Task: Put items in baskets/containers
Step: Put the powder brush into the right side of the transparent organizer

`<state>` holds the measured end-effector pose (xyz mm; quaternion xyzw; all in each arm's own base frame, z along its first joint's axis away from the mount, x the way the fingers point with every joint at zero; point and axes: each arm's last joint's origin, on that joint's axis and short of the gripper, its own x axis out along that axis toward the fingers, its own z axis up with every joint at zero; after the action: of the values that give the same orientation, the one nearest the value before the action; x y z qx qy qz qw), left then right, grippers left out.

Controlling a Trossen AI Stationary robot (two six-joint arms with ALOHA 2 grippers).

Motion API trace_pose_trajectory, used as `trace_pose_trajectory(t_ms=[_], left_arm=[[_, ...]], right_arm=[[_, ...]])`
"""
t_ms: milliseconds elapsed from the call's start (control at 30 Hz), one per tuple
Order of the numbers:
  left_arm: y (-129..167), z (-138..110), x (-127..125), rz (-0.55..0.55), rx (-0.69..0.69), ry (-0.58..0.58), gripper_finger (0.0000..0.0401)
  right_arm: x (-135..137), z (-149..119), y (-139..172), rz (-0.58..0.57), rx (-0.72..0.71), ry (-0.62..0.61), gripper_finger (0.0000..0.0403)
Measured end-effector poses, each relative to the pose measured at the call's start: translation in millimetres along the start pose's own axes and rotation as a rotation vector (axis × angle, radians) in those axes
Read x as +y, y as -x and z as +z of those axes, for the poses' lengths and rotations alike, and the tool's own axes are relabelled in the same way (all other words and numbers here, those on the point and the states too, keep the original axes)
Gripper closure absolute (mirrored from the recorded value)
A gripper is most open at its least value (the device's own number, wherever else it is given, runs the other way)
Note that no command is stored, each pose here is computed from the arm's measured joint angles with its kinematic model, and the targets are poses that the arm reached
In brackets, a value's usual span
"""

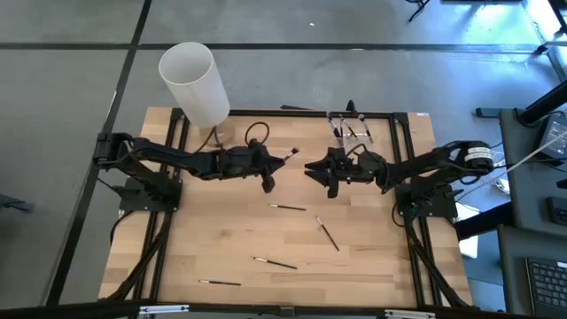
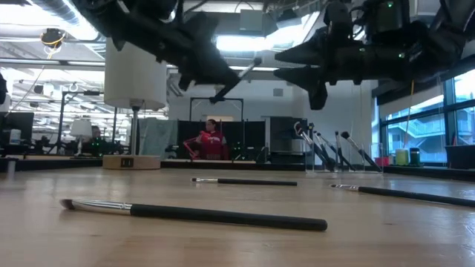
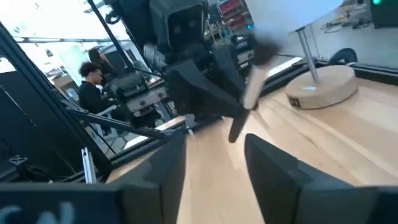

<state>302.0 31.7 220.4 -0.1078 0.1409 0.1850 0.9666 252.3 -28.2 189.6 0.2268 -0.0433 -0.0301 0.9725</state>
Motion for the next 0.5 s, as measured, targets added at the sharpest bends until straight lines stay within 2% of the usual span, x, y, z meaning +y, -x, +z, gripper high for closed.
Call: trace_pose_trajectory(t_ms=[100, 200, 500], left_arm=[[-1.0, 2.4, -4.1, -0.063, -0.028, 0.008, 0.0353], [-0.6, 3.5, -8.1, -0.095, -0.046, 0.0, 0.0352], [-1.8, -1.0, -15.0, -0.122, -0.038, -0.034, 0.0351]], right_arm=[[-2.0, -5.9, -6.2, 0.017, -0.026, 0.001, 0.0218], [-2.9, -7.2, -15.1, 0.036, -0.061, 0.004, 0.0215], [7.4, -13.4, -42.9, 0.131, -0.112, 0.069, 0.0248]])
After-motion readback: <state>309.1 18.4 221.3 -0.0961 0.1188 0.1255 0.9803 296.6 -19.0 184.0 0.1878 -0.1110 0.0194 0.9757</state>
